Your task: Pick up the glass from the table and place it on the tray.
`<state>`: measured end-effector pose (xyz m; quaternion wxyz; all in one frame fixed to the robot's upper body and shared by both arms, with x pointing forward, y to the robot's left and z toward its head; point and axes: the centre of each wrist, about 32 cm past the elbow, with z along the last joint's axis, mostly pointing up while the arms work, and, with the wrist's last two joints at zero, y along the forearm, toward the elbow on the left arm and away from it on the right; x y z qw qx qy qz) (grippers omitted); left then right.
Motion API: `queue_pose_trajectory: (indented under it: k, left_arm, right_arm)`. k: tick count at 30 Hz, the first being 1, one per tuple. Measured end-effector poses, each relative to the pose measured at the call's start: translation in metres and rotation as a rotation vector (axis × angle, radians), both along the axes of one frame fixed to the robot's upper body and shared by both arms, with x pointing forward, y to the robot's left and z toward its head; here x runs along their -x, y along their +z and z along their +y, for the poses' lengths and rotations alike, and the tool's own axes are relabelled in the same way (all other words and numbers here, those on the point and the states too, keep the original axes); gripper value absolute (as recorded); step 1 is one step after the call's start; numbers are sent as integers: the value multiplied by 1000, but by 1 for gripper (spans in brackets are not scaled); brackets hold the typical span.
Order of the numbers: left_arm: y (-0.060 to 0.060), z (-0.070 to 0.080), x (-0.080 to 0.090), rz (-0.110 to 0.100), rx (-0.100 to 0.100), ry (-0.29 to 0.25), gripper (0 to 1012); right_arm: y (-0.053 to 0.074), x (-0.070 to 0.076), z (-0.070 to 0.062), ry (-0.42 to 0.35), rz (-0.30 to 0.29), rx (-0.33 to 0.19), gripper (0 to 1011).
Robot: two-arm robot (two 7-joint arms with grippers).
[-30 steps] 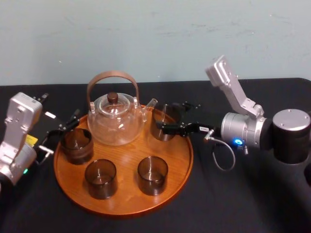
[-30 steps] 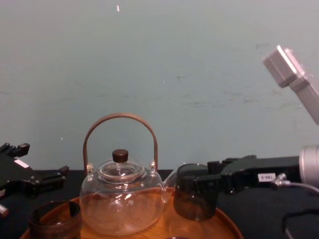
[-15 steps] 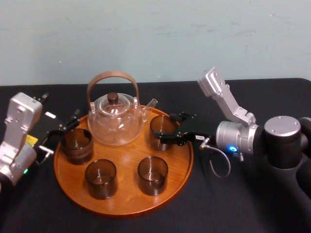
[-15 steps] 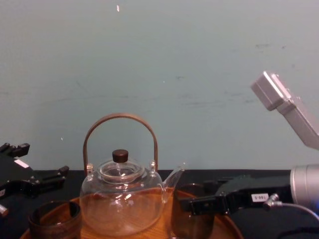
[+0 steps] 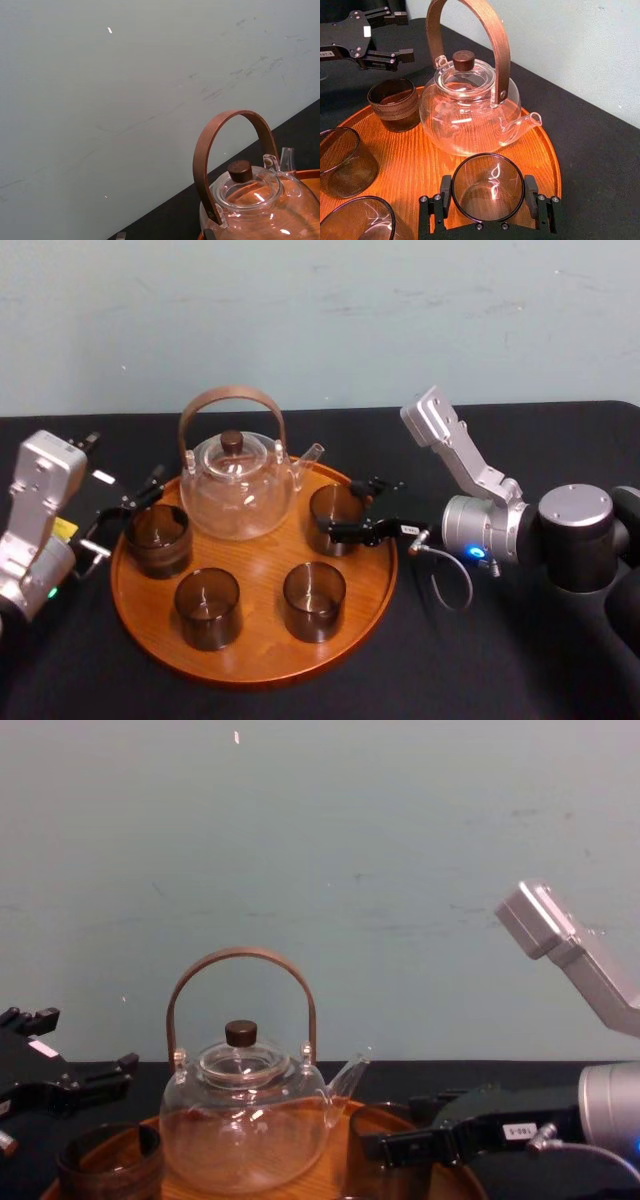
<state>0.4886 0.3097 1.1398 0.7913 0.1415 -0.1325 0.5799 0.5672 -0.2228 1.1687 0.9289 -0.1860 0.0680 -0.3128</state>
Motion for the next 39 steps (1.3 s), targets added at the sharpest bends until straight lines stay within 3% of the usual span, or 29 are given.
queue_pose_trajectory:
  k: [7, 14, 33, 39]
  left_arm:
    - [0, 0, 0, 0, 0, 0, 1001]
    - [0, 0, 0, 0, 0, 0, 1001]
    - [0, 0, 0, 0, 0, 0, 1001]
    - [0, 0, 0, 0, 0, 0, 1002]
  right_arm:
    - [0, 0, 0, 0, 1, -1, 883]
    - [0, 0, 0, 0, 1, -4, 1002]
    - [0, 0, 0, 0, 3, -6, 1002]
    - [2, 5, -9, 16, 8, -23, 1002]
